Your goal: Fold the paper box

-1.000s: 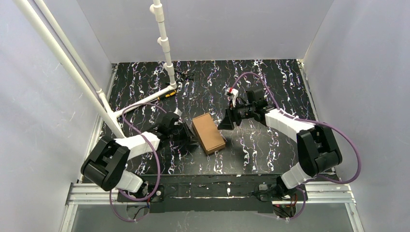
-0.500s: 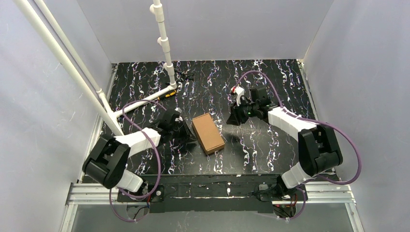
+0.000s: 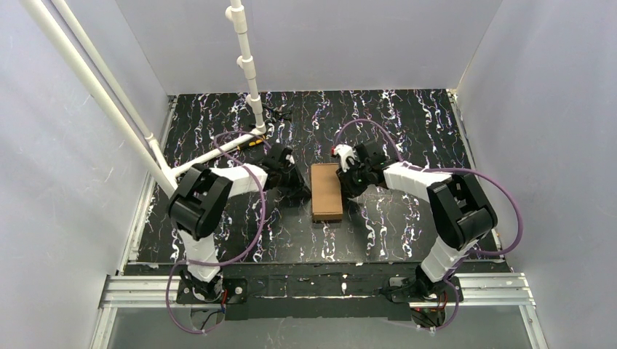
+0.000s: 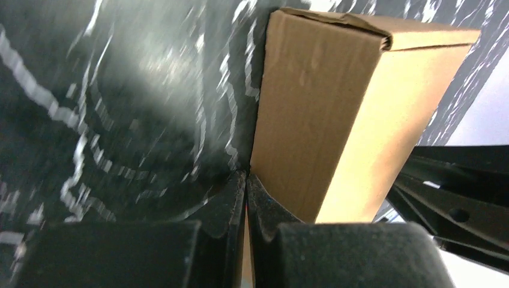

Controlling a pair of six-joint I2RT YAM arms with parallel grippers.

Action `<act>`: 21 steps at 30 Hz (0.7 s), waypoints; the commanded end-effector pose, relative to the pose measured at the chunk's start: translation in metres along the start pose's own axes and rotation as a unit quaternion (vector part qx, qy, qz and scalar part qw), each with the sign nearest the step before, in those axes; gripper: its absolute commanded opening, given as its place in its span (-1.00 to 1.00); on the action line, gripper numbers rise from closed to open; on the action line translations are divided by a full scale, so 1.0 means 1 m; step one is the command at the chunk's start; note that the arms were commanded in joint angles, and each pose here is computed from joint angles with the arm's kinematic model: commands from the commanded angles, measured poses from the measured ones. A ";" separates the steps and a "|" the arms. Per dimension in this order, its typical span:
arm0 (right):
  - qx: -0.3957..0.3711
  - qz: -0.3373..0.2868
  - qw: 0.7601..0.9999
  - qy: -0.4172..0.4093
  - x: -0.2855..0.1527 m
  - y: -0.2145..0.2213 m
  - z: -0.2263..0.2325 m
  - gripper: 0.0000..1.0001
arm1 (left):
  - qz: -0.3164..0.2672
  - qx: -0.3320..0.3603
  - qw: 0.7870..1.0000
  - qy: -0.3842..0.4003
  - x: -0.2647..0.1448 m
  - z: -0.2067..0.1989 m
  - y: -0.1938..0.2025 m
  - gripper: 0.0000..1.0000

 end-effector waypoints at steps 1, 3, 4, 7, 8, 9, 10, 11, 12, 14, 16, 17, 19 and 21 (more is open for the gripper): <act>0.018 -0.068 0.997 0.012 -0.018 -0.031 -0.013 -0.47 | 0.006 0.030 0.998 0.054 0.014 -0.037 -0.022 -0.94; 0.037 -0.079 0.996 0.032 -0.023 -0.030 -0.025 -0.45 | 0.008 0.034 0.998 0.056 0.020 -0.044 -0.029 -0.94; 0.043 -0.081 0.995 0.045 -0.025 -0.029 -0.030 -0.45 | 0.009 0.036 0.998 0.051 0.022 -0.044 -0.031 -0.94; 0.037 -0.077 0.993 0.084 -0.037 -0.030 -0.048 -0.42 | 0.003 0.057 0.998 0.003 0.015 -0.041 -0.034 -0.88; 0.029 -0.077 0.992 0.100 -0.044 -0.031 -0.054 -0.40 | -0.013 0.069 0.997 -0.027 0.009 -0.037 -0.035 -0.87; 0.016 -0.080 0.990 0.117 -0.053 -0.033 -0.060 -0.38 | -0.025 0.079 0.995 -0.050 -0.001 -0.034 -0.034 -0.86; -0.002 -0.079 0.988 0.133 -0.063 -0.033 -0.066 -0.34 | -0.042 0.090 0.993 -0.066 -0.012 -0.032 -0.032 -0.83; -0.014 -0.081 0.985 0.149 -0.074 -0.034 -0.073 -0.27 | -0.059 0.101 0.990 -0.082 -0.024 -0.029 -0.030 -0.81; -0.021 -0.086 0.983 0.162 -0.086 -0.035 -0.079 -0.22 | -0.079 0.113 0.986 -0.092 -0.039 -0.027 -0.028 -0.76; -0.021 -0.110 0.978 0.177 -0.115 -0.034 -0.091 -0.09 | -0.128 0.140 0.977 -0.098 -0.072 -0.028 -0.024 -0.63; -0.024 -0.144 0.969 0.202 -0.151 -0.036 -0.096 0.12 | -0.170 0.172 0.967 -0.081 -0.107 -0.031 -0.018 -0.41; -0.034 -0.159 0.962 0.217 -0.168 -0.037 -0.097 0.26 | -0.191 0.189 0.961 -0.059 -0.126 -0.035 -0.015 -0.15; -0.062 -0.196 0.946 0.252 -0.201 -0.040 -0.089 0.77 | -0.217 0.225 0.949 0.026 -0.160 -0.045 -0.007 0.73; -0.067 -0.242 0.930 0.267 -0.230 -0.044 -0.077 0.97 | -0.234 0.251 0.933 0.106 -0.190 -0.049 0.002 0.97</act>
Point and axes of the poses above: each gripper's point midway between its finger pads, its own x axis out along the fingers, its own z axis along the line the jaws close on, y = z × x, the point moved 10 cm from there along -x, back along the fingers, and after that the axes turned 5 degrees about x, right-handed, at the moved point
